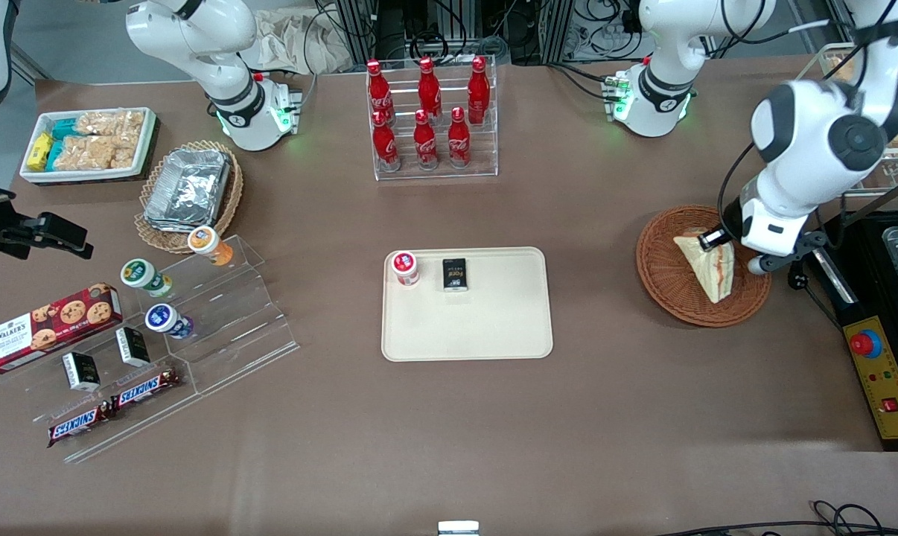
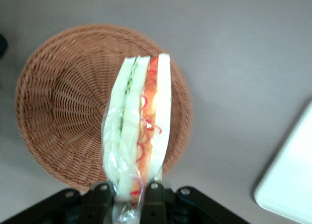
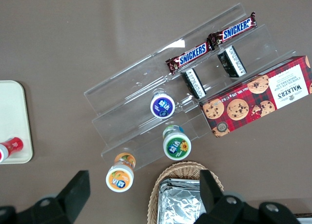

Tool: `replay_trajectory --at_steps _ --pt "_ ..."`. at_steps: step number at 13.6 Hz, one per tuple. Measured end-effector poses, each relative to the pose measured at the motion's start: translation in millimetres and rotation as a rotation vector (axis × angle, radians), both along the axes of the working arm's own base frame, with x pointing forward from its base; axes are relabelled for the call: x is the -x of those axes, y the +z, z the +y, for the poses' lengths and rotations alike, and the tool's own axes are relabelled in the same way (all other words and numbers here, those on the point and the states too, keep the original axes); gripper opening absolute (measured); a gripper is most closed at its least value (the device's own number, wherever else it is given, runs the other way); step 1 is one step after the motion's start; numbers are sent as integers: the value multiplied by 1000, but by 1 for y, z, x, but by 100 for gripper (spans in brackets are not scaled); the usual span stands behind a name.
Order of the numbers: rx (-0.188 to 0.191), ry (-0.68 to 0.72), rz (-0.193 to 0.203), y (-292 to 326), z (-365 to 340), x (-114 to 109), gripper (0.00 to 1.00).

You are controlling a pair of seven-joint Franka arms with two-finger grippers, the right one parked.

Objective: Place sandwich from basket to tray
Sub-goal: 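Carry the sandwich with the left gripper over to the cream tray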

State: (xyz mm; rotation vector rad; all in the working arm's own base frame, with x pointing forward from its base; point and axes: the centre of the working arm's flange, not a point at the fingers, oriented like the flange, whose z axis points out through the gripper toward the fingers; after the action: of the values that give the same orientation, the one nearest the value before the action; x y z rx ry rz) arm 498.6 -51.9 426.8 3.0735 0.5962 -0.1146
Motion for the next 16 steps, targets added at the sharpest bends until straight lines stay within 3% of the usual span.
replay_trajectory --at_steps 3,6,10,16 --pt "-9 -79 -25 72 -69 -12 20" --pt "-9 -190 -32 76 -142 -6 20" --pt "-56 -340 -13 15 -220 -3 20" --pt "-55 -379 -27 -94 -290 -10 20"
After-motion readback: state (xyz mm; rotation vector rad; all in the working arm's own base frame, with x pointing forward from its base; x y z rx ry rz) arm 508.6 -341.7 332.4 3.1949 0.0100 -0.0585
